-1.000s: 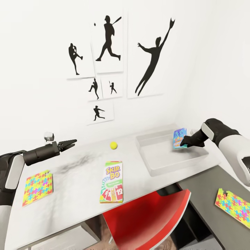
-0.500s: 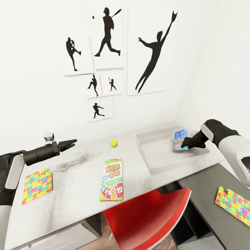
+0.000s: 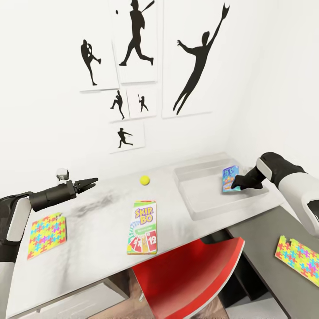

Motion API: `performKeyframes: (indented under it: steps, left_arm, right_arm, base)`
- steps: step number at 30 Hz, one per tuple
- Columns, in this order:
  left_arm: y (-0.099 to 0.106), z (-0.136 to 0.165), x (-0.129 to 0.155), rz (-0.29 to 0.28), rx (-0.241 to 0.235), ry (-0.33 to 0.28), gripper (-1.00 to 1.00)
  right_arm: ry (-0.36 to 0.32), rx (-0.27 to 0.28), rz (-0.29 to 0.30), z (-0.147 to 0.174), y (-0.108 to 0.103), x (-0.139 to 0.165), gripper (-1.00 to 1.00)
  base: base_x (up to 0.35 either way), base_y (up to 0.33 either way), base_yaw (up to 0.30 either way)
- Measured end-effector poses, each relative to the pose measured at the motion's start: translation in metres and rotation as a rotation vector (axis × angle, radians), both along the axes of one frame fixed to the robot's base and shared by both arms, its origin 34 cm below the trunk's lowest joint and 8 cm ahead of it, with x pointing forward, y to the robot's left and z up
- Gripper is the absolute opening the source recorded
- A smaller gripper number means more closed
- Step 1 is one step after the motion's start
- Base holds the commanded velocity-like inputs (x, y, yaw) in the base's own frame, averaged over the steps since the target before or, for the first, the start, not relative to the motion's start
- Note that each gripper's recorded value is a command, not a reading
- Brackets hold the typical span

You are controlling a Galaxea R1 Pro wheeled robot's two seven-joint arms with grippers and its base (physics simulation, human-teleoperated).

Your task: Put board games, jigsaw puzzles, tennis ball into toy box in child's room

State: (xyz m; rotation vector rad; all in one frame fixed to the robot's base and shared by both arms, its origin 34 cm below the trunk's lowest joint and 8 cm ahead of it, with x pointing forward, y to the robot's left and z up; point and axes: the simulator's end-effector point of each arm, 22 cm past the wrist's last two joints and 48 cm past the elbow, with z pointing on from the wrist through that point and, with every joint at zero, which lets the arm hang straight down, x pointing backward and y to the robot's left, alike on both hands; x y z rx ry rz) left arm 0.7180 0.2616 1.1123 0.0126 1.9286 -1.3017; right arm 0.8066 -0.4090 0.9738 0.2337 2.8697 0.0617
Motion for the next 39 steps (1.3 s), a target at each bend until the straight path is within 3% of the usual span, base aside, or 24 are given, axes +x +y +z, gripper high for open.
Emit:
performKeyframes:
  steps: [39]
  left_arm:
    - [0.0, -0.036, 0.005, 0.0, 0.0, 0.06, 1.0]
  right_arm:
    - [0.043, -0.001, 0.0, -0.035, -0.002, 0.002, -1.0]
  base:
    - [0.0, 0.0, 0.0]
